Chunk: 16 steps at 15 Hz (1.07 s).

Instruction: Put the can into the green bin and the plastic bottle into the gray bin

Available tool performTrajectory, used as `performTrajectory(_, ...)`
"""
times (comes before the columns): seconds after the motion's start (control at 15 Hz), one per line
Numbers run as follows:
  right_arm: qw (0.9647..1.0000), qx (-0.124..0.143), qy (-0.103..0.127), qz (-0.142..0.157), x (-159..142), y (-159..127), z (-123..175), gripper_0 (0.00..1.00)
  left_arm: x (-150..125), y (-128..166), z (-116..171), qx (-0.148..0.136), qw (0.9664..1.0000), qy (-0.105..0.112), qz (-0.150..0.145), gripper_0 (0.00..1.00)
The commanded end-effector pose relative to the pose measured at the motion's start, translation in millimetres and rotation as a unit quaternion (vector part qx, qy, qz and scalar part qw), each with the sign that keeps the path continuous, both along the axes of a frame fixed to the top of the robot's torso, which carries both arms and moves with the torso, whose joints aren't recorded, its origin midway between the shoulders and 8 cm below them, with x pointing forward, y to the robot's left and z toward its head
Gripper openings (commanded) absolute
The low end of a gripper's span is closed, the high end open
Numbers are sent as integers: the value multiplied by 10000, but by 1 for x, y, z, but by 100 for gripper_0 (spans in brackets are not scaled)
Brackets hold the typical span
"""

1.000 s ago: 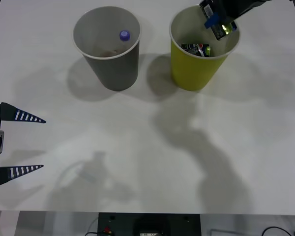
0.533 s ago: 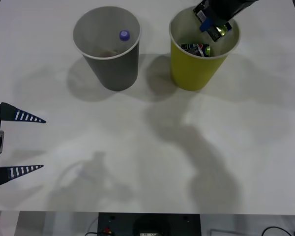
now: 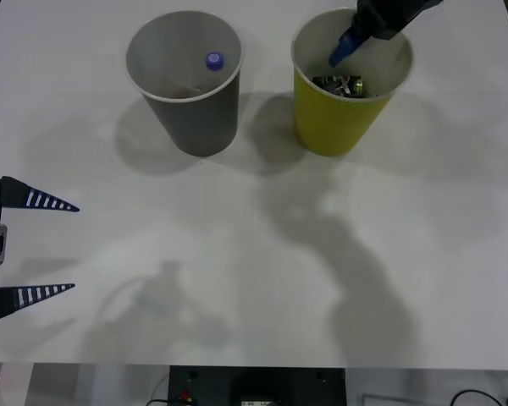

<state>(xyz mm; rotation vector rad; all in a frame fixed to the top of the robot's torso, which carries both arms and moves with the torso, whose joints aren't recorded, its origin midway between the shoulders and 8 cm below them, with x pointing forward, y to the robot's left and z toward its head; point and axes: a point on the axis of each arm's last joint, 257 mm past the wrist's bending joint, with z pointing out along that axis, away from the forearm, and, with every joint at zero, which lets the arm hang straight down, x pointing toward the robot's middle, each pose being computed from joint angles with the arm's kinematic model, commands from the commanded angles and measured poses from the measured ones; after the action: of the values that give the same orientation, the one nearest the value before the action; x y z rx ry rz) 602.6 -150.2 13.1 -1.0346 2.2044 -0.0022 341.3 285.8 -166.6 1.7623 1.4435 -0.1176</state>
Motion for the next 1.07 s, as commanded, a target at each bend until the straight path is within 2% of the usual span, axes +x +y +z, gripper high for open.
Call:
performTrajectory(0.07,9977,463,-92,480,-7,-9,12,100,0,0,0,0,10000,0,0,100)
performTrajectory(0.2,9946,679,-129,780,-17,-17,14,100,0,0,0,0,10000,0,0,100)
performTrajectory(0.27,9917,768,-187,1010,-24,-24,11,100,0,0,0,0,10000,0,0,100)
performTrajectory(0.4,9866,675,-484,1406,-35,-35,9,100,0,0,0,0,10000,0,0,100)
performTrajectory(0.47,9831,534,-686,1611,-41,-40,9,100,0,0,0,0,10000,0,0,100)
performTrajectory(0.53,9771,332,-989,1852,-50,-49,8,100,0,0,0,0,10000,0,0,100)
performTrajectory(0.6,9730,254,-1141,1989,-56,-54,5,100,0,0,0,0,10000,0,0,100)
performTrajectory(0.67,9666,186,-1341,2176,-67,-60,1,100,0,0,0,0,10000,0,0,100)
performTrajectory(0.87,9533,192,-1589,2560,-91,-75,-17,100,0,0,0,0,10000,0,0,100)
performTrajectory(0.93,9497,256,-1589,2685,-100,-80,-27,100,0,0,0,0,10000,0,0,100)
performTrajectory(1.07,9459,313,-1520,2849,-114,-91,-46,100,0,0,0,0,10000,0,0,100)
